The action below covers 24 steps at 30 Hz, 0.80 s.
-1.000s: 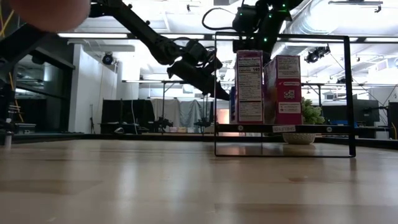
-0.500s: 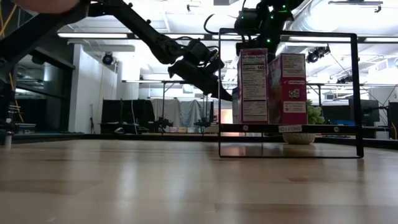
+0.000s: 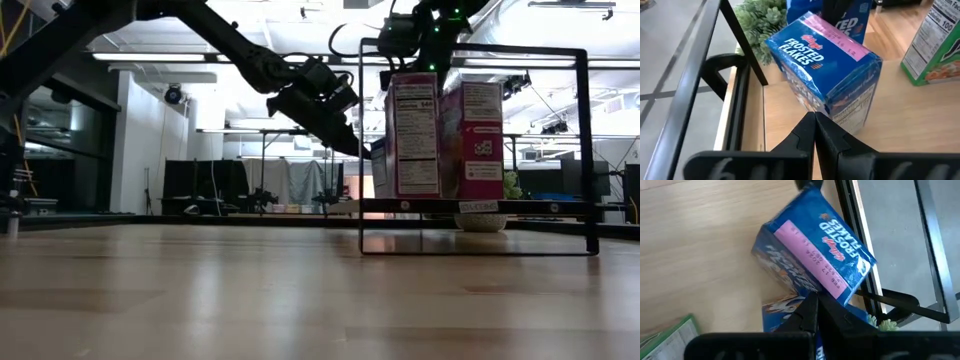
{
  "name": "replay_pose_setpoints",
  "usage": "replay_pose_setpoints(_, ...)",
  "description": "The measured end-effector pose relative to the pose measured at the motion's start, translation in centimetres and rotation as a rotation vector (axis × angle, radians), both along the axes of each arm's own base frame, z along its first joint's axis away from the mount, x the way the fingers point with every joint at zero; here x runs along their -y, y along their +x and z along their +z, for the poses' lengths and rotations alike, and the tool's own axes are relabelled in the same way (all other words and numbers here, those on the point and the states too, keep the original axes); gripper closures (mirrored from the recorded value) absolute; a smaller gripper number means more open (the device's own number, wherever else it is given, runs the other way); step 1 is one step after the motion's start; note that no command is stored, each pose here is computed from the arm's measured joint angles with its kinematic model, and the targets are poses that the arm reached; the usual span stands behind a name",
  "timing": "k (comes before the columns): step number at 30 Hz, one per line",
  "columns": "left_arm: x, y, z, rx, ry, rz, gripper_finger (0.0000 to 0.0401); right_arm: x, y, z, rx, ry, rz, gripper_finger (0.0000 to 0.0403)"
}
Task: Stack cereal on shelf
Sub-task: Put the blue cereal box on the shelf aligned with the other blue cereal box
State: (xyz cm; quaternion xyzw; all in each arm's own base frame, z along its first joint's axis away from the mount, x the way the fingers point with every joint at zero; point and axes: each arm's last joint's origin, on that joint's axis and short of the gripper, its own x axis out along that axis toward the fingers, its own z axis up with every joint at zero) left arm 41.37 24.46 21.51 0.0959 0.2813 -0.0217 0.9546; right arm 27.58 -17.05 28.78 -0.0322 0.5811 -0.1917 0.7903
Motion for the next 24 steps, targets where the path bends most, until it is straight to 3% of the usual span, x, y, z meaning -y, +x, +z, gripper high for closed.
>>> replay_pose_setpoints(24,0.72,0.08,-0.06,-0.027,-0.070,0.009,0.0401,-0.44,-0.13,0.37,0.013,0.015,0.024,0.0403)
